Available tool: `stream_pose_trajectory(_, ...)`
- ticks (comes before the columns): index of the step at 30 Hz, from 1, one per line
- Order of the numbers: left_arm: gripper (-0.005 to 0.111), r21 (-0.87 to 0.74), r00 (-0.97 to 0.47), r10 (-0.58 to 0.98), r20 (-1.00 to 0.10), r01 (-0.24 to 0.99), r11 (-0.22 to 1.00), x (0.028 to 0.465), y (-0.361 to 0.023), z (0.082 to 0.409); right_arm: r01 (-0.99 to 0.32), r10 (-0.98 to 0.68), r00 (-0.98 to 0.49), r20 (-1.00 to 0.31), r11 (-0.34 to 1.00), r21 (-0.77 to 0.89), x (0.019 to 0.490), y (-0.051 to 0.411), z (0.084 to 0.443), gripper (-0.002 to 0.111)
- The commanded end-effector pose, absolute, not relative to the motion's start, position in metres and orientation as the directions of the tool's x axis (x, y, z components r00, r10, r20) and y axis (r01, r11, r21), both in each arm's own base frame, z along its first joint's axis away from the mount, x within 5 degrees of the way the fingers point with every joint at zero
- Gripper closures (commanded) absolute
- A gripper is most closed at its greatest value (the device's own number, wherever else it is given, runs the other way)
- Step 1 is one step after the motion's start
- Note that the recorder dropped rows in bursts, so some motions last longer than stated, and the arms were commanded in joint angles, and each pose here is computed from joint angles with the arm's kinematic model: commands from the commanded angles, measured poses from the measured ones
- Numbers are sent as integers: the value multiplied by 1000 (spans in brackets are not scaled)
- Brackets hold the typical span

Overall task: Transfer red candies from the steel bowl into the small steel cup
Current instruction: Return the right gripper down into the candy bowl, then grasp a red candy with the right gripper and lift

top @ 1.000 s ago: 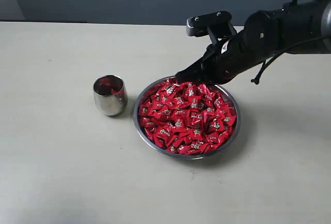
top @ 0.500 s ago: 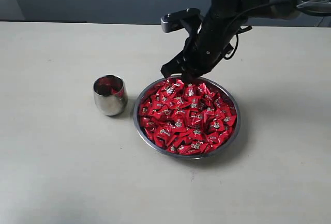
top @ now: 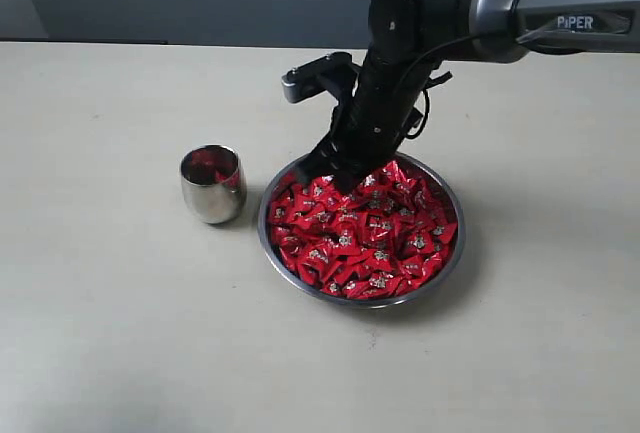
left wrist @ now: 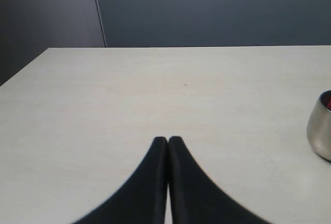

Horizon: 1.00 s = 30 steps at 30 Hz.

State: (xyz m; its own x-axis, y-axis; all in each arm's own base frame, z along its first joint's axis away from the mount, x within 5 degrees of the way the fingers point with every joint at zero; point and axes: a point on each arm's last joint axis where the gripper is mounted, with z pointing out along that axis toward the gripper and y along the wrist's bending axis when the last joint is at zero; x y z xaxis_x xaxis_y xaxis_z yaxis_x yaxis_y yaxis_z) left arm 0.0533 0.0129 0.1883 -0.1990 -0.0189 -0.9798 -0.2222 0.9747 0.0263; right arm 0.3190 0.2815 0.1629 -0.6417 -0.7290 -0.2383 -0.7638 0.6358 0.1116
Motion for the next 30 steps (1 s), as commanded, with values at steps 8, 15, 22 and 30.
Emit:
stream_pose_trajectory(8, 106, 25, -196, -20, -980, -224, 974, 53, 13, 187, -761, -721, -642, -262, 641, 100, 322, 282, 166, 59)
stream_pose_trajectory(15, 106, 25, -196, -20, -980, -224, 974, 53, 13, 187, -760, -707, -633, -316, 645, 81, 327, 284, 167, 62)
stream_pose_trajectory(22, 106, 25, -196, -20, -980, -224, 974, 53, 13, 187, -758, -715, -642, -277, 646, 91, 327, 285, 154, 62)
stream_pose_trajectory(30, 106, 25, -196, -20, -980, -224, 974, 53, 13, 187, -755, -712, -644, -278, 650, 84, 329, 285, 148, 62)
